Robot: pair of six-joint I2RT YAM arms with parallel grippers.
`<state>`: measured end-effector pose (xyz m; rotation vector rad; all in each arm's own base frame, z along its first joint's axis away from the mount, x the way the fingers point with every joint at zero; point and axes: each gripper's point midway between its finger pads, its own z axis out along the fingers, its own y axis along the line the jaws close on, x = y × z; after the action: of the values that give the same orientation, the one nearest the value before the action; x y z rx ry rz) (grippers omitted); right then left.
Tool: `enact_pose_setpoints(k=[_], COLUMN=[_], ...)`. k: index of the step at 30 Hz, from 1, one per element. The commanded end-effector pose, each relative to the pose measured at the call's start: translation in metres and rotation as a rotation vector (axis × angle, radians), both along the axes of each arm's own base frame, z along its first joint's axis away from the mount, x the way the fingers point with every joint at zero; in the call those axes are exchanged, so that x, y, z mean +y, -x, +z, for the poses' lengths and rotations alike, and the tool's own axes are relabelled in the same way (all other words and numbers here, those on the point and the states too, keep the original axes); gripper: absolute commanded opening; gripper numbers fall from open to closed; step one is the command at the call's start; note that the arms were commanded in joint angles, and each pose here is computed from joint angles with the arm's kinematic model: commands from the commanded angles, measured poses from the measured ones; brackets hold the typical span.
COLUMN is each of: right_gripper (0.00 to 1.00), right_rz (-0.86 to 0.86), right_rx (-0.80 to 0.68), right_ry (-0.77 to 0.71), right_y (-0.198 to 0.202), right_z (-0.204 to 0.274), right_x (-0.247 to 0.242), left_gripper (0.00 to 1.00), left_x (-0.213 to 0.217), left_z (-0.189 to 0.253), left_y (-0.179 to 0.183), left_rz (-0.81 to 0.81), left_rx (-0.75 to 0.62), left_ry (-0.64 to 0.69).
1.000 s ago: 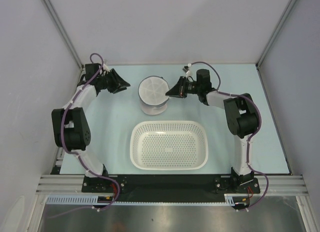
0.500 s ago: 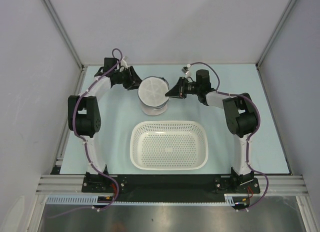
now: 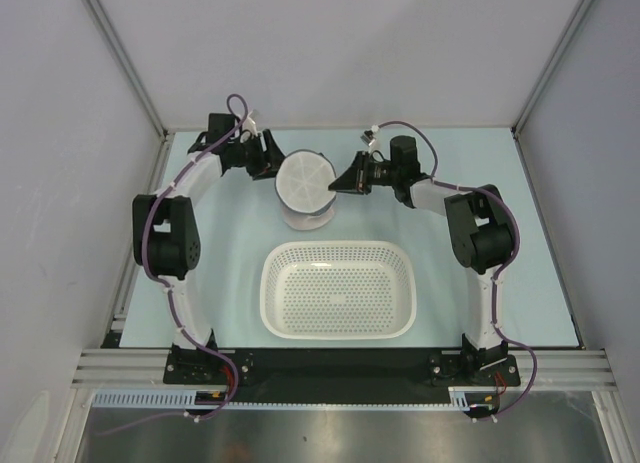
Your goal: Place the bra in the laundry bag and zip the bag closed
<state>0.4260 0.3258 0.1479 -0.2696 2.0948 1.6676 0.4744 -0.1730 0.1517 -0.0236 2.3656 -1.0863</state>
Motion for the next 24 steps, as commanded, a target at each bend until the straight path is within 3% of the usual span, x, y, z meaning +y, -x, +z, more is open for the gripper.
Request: enact_pose_setpoints(k=[1, 4, 5, 6, 8, 12, 18, 20, 23, 24], right_gripper=[0.1, 0.08, 0.06, 0.05, 0.03, 0.01, 0.0, 0.0, 0.0, 0.0], right_rz=[0.022, 0.027, 0.021, 0.018, 0.004, -0.02, -0.065, -0.109, -0.163, -0.185], right_rx=[-0.073, -0.076, -0.069, -0.07, -0.07, -0.085, -0.099, -0.091, -0.025, 0.005], right_ry=[-0.02, -0.022, -0.018, -0.013, 0.012, 0.053, 0.135, 0.157, 0.171, 0.171], right_y=[-0.004, -0.003, -0.004, -0.004, -0.006, -0.01, -0.005, 0.006, 0.008, 0.003], right_z=[0.02, 0.021, 0.021, 0.021, 0.02, 0.029, 0.061, 0.074, 0.07, 0.057], right_x=[0.006, 0.009, 0.009, 0.008, 0.008, 0.008, 0.002, -0.004, -0.01, -0.012], left_gripper=[0.63, 0.56, 0.5, 0.35, 0.2, 0.0, 0.0, 0.0, 0.0, 0.0], left_x=[-0.013, -0.011, -0.006, -0.002, 0.004, 0.001, -0.003, 0.005, 0.016, 0.017], left_z=[0.014, -0.003, -0.008, -0.01, 0.002, 0.026, 0.092, 0.11, 0.085, 0.048], left_y=[-0.003, -0.007, -0.012, -0.011, -0.018, -0.021, 0.01, 0.012, 0.022, 0.015], left_rz=[-0.027, -0.016, 0.002, 0.01, 0.035, 0.03, 0.022, 0.093, 0.14, 0.129], left_rx=[-0.063, -0.025, -0.02, -0.007, -0.042, -0.079, -0.192, -0.258, -0.198, -0.12], left_ry=[-0.11, -0.184, -0.21, -0.234, -0.272, -0.266, -0.227, -0.23, -0.257, -0.291])
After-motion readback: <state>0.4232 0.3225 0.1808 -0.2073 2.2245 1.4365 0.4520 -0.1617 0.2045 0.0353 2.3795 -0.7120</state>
